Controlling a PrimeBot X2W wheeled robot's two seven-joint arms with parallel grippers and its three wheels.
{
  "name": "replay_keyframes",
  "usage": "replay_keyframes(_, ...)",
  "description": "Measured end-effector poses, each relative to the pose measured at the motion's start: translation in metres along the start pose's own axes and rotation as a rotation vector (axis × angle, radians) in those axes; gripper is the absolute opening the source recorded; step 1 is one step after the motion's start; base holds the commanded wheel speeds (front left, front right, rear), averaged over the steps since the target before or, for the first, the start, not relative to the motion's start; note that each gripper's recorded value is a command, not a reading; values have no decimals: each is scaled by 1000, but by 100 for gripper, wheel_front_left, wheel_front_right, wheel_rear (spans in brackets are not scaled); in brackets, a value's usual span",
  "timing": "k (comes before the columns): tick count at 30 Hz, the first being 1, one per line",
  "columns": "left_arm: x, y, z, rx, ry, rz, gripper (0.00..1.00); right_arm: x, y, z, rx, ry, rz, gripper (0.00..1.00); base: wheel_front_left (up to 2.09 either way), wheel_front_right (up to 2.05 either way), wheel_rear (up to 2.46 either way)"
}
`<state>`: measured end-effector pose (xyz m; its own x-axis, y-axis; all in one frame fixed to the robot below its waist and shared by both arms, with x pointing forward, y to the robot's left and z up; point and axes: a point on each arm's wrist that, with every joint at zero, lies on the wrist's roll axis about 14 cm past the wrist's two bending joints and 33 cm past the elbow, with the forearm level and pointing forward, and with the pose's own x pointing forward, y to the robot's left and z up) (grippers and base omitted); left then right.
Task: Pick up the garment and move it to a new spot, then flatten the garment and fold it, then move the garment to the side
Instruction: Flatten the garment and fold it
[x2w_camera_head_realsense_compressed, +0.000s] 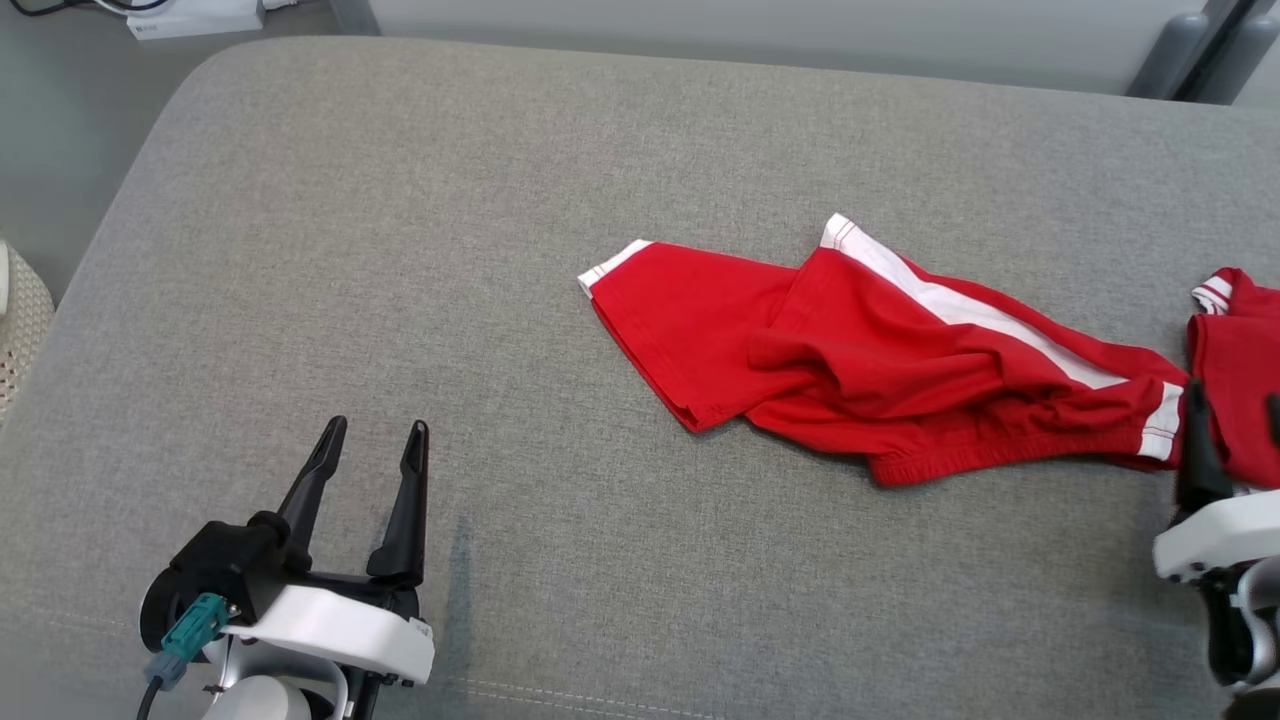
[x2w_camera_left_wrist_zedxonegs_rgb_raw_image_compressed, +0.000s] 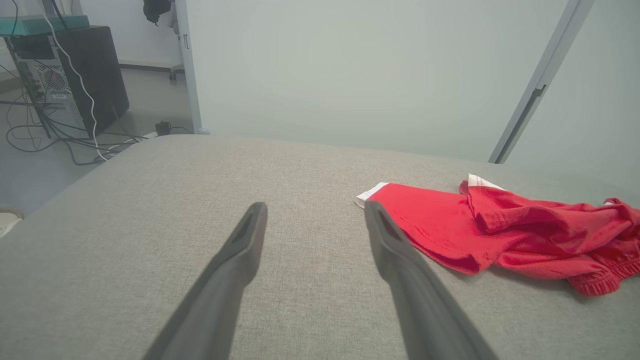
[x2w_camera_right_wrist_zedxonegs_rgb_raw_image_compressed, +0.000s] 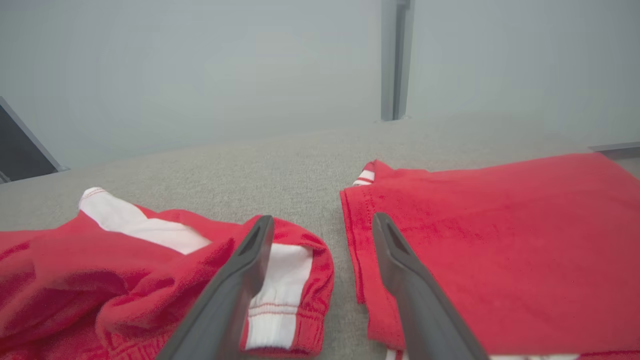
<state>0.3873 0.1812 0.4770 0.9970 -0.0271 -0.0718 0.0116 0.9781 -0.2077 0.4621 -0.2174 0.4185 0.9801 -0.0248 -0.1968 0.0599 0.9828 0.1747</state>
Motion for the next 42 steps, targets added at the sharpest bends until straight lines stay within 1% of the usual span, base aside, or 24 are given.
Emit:
replay_keyframes(2, 0, 0, 2, 1, -7, -2, 100, -3, -5, 20, -3, -69, -14, 100, 0, 0, 0)
replay_keyframes(3, 0, 0, 2, 1, -7, -2, 100, -3, -5, 20, -3, -69, -14, 100, 0, 0, 0)
replay_keyframes(4, 0, -3, 7, 0, -22, -10, 100, -15, -6, 51, -29, -181, -16, 100, 0, 0, 0)
replay_keyframes(5, 0, -3, 7, 0, -22, -10, 100, -15, -6, 51, -29, -181, -16, 100, 0, 0, 0)
replay_keyframes(11, 0, -9, 19, 22, -55, -30, 100, -54, 15, 72, -82, -283, 24, 100, 0, 0, 0)
replay_keyframes(14, -5, -11, 21, 25, -54, -34, 100, -72, 24, 69, -110, -281, 50, 100, 0, 0, 0)
replay_keyframes(19, -11, -12, 22, 31, -52, -35, 100, -98, 32, 50, -114, -234, 76, 100, 0, 0, 0)
replay_keyframes(25, -17, -17, 24, 31, -54, -45, 100, -125, 35, 24, -62, -160, 87, 100, 0, 0, 0)
replay_keyframes(30, -19, -22, 26, 30, -55, -62, 100, -131, 32, 25, -44, -163, 76, 100, 0, 0, 0)
replay_keyframes(42, -23, -20, 27, 41, -51, -58, 100, -133, 32, 28, -44, -176, 76, 100, 0, 0, 0)
